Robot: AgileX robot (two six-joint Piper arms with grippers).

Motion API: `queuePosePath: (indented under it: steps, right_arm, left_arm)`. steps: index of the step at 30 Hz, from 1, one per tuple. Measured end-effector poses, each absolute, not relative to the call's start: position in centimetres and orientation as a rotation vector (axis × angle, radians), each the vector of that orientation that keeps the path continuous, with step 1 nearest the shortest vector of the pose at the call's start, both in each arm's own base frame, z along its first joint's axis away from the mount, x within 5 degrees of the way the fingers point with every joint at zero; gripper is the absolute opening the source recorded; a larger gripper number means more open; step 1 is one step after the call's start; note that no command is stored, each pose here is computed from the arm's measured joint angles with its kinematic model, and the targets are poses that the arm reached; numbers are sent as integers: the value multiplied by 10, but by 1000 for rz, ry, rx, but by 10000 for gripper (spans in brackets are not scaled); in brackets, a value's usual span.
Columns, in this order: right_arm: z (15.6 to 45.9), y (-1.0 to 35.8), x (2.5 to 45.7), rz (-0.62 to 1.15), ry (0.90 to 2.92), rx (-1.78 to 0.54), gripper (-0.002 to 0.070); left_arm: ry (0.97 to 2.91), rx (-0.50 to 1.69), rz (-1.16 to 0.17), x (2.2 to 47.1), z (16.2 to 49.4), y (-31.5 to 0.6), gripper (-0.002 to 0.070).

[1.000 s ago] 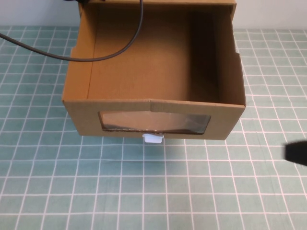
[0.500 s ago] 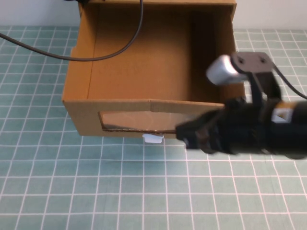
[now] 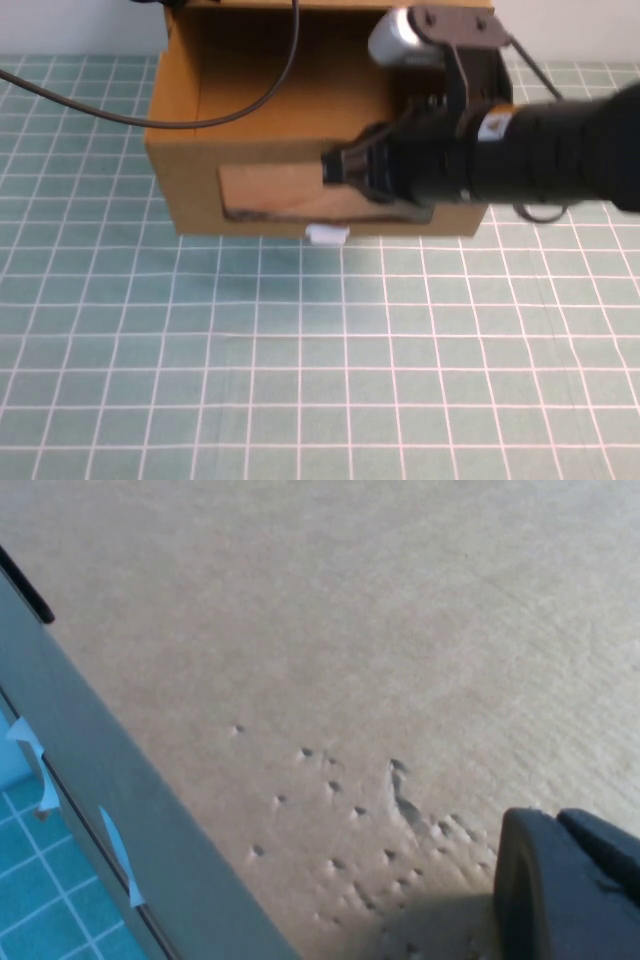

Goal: Close the shoe box
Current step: Close the shoe box with your right arm

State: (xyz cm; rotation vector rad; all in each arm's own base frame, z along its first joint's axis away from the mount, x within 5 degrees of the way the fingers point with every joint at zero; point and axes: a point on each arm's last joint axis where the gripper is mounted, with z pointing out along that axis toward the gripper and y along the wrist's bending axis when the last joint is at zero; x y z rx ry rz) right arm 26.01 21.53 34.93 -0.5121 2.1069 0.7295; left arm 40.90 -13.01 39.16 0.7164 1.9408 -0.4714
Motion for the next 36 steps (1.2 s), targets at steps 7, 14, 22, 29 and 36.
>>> queuePosePath:
  steps: [7, 14, 22, 29, 36]
  right_arm:
    - [361, 211, 298, 687, 2064, -447, -11]
    - [368, 213, 333, 663, 2050, -435, -11]
    - [367, 216, 371, 650, 2039, -400, -11]
    - [360, 217, 393, 643, 2049, -384, -11]
    - [347, 219, 407, 636, 2077, -380, -11]
  left_arm:
    - [1943, 720, -474, 409, 392, -130, -5]
    - [1943, 720, -474, 409, 392, -130, -5]
    - [1944, 720, -476, 408, 392, -130, -5]
    - [1947, 722, -480, 408, 392, -130, -5]
    - [1947, 724, -481, 408, 392, -131, -5]
